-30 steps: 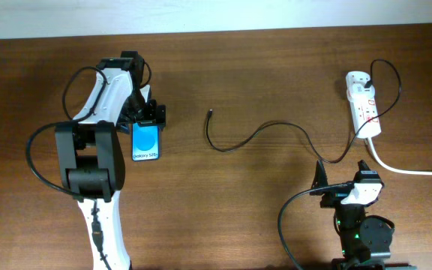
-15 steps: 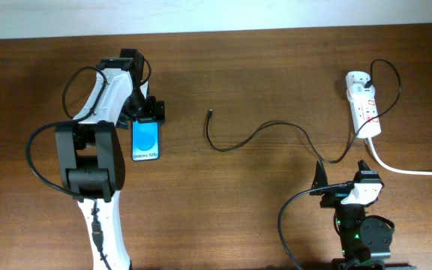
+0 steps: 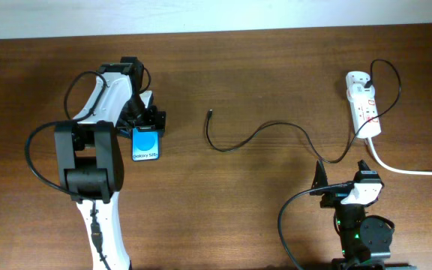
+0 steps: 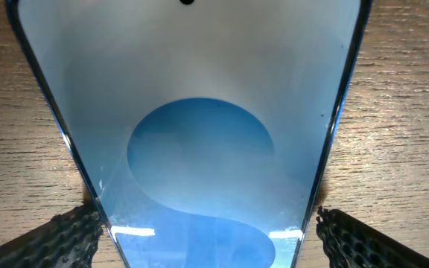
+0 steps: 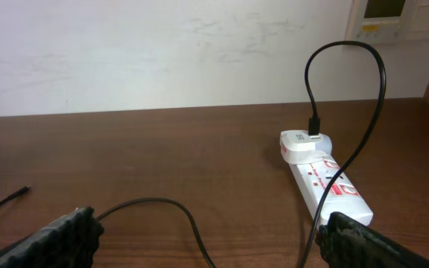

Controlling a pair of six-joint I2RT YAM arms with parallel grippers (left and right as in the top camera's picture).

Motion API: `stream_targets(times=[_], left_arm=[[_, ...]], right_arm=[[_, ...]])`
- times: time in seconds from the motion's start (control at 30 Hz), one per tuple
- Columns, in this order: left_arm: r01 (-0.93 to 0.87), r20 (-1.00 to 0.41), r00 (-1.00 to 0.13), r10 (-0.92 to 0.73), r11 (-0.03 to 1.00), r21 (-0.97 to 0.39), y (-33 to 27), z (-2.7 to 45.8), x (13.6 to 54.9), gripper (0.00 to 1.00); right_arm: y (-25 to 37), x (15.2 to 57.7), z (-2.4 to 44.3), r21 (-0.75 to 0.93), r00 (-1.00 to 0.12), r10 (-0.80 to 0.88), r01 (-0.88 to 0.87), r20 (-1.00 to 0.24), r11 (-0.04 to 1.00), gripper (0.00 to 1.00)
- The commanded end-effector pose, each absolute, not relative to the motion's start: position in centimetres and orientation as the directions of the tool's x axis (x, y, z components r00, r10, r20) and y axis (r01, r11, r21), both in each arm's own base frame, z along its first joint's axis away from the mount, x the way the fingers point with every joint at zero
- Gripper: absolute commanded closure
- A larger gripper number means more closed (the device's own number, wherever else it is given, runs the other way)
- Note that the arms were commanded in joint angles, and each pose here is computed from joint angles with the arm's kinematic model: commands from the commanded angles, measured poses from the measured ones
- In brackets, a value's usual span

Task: Plug charger to phone and switch on socket
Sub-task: 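Move the left gripper over the blue phone and grasp its top edge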

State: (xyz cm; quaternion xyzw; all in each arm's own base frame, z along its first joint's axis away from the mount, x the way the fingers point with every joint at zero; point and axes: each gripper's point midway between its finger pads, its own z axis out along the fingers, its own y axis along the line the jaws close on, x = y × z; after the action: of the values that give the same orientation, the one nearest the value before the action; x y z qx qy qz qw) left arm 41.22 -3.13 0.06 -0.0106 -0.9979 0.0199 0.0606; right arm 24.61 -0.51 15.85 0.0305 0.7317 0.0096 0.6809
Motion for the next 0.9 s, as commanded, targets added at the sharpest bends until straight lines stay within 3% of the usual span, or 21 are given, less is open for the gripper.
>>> stream_targets(times=[0.0, 0.07, 0.17, 0.33, 0.47, 0.7, 0.87], left_arm=[[0.032, 0.172, -0.984, 0.050, 0.994, -0.109, -4.3, -1.7, 40.0, 0.03], [0.017, 0.172, -0.984, 0.036, 0.994, -0.107, -4.3, -1.7, 40.0, 0.12], [-0.041, 0.165, -0.986, -0.025, 0.994, -0.098, -4.3, -1.7, 40.3, 0.16], [-0.120, 0.160, -0.982, -0.104, 0.989, -0.090, -4.4, -1.8, 40.7, 0.15], [-0.141, 0.144, -0.981, -0.128, 0.986, -0.089, -4.4, -1.8, 41.1, 0.05], [-0.197, 0.143, -0.970, -0.198, 0.980, 0.019, -2.9, -3.0, 40.3, 0.09], [-0.196, 0.115, -0.974, -0.196, 0.981, 0.009, -3.0, -3.1, 41.1, 0.09]], right_arm=[[-0.4, 24.6, 15.6, 0.066, -0.076, 0.068, 0.028, -0.995, 0.997, 0.02], [-0.4, 24.6, 15.6, 0.066, -0.076, 0.068, 0.029, -0.995, 0.997, 0.02], [-0.4, 24.6, 15.6, 0.066, -0.076, 0.068, 0.028, -0.995, 0.997, 0.02], [-0.4, 24.6, 15.6, 0.066, -0.076, 0.068, 0.028, -0.995, 0.997, 0.01], [-0.4, 24.6, 15.6, 0.066, -0.076, 0.068, 0.028, -0.995, 0.997, 0.02], [-0.4, 24.6, 15.6, 0.066, -0.076, 0.068, 0.028, -0.995, 0.997, 0.02], [-0.4, 24.6, 15.6, 0.066, -0.076, 0.068, 0.028, -0.995, 0.997, 0.02]])
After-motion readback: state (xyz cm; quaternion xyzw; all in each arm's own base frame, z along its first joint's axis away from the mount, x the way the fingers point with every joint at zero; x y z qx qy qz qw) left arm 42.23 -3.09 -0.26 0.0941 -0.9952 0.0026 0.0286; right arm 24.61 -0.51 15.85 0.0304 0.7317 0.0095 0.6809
